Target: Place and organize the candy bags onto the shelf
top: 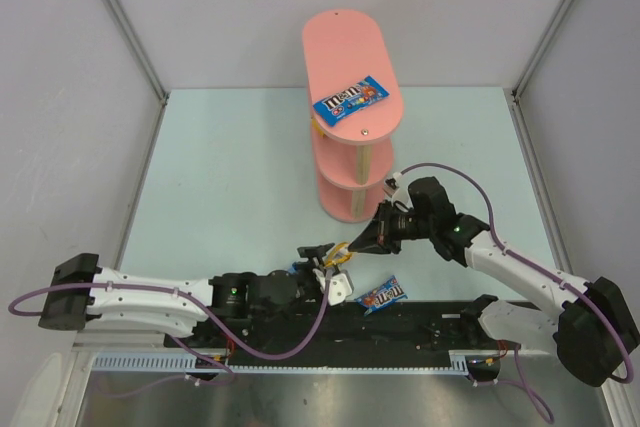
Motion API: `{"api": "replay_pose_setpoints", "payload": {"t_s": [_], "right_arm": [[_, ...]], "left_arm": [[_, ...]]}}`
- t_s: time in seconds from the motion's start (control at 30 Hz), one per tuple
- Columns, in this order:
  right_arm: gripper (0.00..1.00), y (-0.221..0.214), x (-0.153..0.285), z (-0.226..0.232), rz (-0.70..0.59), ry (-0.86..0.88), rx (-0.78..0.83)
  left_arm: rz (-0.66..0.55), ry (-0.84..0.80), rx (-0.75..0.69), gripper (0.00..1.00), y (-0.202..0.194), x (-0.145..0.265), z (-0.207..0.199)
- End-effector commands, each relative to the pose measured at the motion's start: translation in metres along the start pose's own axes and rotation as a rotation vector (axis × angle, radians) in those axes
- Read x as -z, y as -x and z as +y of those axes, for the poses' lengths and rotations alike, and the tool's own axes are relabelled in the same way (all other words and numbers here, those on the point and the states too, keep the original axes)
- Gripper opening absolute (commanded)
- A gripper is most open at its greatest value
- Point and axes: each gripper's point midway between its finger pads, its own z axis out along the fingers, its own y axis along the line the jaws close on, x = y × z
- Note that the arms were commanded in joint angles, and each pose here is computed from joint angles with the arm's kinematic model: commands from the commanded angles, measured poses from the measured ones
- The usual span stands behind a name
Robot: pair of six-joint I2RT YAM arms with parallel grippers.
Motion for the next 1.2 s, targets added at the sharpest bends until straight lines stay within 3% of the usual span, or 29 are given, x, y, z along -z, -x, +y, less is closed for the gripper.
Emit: {"api": "replay_pose_setpoints", "payload": {"t_s": [0.0, 0.07, 0.47, 0.63, 0.87, 1.0, 1.17], "right_arm": [[0.00, 0.0042, 0.0062, 0.0325, 0.004, 0.092, 0.042], [0.00, 0.0049, 0.0066, 0.0342, 0.005, 0.098, 0.040], [0.00, 0.0034, 0.0072, 0.0396, 0.021, 0.123, 0.030], [0.00, 0.0027, 0.0051, 0.0382, 0.033, 0.122, 0.032], [0.00, 0.0017, 0.0040, 0.0356, 0.036, 0.114, 0.035], [0.00, 0.0014, 0.0040, 0.0349, 0.035, 0.120, 0.032], [0.00, 0.0015, 0.0042, 0.0333, 0.033, 0.120, 0.026]], "left_arm": [[-0.058, 0.024, 0.025, 0.72, 0.0249, 0.0009, 0.0086], [-0.057, 0.024, 0.030, 0.67, 0.0245, 0.0016, 0.0089], [-0.063, 0.027, 0.038, 0.65, 0.0256, 0.0044, 0.0102], [-0.063, 0.038, 0.052, 0.40, 0.0266, 0.0052, 0.0126], [-0.051, 0.029, 0.075, 0.32, 0.0241, 0.0051, 0.0096], [-0.051, 0.027, 0.079, 0.18, 0.0242, 0.0054, 0.0094], [-0.050, 0.028, 0.079, 0.17, 0.0241, 0.0059, 0.0100]]}}
